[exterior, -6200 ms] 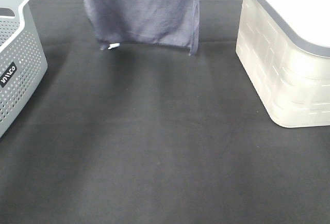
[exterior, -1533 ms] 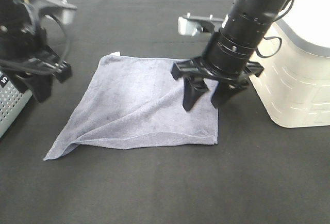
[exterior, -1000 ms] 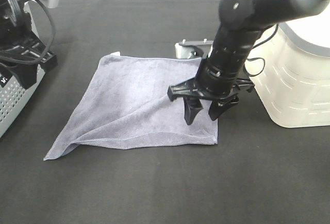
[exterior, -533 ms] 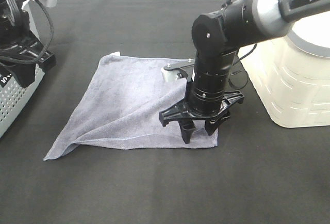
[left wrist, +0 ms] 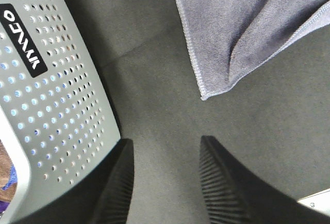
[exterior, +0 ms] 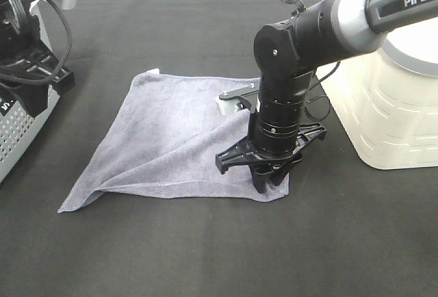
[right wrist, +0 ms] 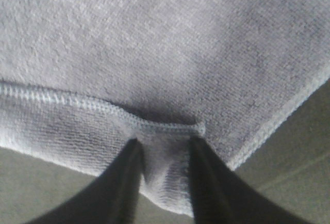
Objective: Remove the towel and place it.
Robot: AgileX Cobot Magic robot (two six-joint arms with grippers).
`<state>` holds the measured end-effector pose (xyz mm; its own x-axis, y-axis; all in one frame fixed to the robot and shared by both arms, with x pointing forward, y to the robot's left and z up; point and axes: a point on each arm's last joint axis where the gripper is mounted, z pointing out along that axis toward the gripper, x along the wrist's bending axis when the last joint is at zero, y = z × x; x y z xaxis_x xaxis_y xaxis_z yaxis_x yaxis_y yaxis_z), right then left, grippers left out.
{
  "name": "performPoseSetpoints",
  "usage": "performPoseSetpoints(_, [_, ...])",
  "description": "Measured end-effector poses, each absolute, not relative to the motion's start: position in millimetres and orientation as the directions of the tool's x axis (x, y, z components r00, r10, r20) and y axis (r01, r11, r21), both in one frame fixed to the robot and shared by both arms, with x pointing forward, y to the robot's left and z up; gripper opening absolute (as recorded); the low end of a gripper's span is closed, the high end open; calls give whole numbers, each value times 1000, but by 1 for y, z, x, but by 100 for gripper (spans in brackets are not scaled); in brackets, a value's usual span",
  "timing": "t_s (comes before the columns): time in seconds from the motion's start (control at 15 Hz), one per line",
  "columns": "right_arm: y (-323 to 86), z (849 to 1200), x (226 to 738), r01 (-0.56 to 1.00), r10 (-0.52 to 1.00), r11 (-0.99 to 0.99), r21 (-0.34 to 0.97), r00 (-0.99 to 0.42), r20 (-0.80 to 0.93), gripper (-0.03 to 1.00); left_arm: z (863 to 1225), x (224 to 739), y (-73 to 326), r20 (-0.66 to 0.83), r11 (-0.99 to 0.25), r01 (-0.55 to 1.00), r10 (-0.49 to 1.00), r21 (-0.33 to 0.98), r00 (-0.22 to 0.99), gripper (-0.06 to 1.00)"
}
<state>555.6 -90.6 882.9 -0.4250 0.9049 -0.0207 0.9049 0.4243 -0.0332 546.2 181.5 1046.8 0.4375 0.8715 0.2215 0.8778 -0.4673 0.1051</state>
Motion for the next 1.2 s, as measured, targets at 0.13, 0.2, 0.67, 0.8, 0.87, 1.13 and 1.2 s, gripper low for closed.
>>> performPoseSetpoints(0.13, [-92,880,553,894,896,443,-68,-445,-19,14,1047,546,181,210,-464,880,875,106,436,40])
performPoseSetpoints(0.2, [-92,880,552,894,896,442,-78,-445,-14,6,1047,546,180,208,-463,880,876,106,436,40])
performPoseSetpoints(0.67, [-92,904,541,890,900,435,-139,-434,39,2,1046,546,180,207,-463,880,876,106,436,40])
performPoseSetpoints(0.8, [-93,905,535,876,897,440,-197,-437,59,2,1046,545,179,192,-458,883,880,107,433,40])
performPoseSetpoints(0.87, [-95,906,533,866,894,445,-230,-444,60,2,1046,544,178,179,-453,885,884,107,431,40])
performPoseSetpoints(1.13, [-95,906,532,856,888,457,-241,-456,64,14,1046,544,178,175,-452,885,885,107,431,40])
performPoseSetpoints(1.2, [-96,907,531,852,887,458,-253,-457,65,24,1046,544,178,172,-451,886,886,107,430,40])
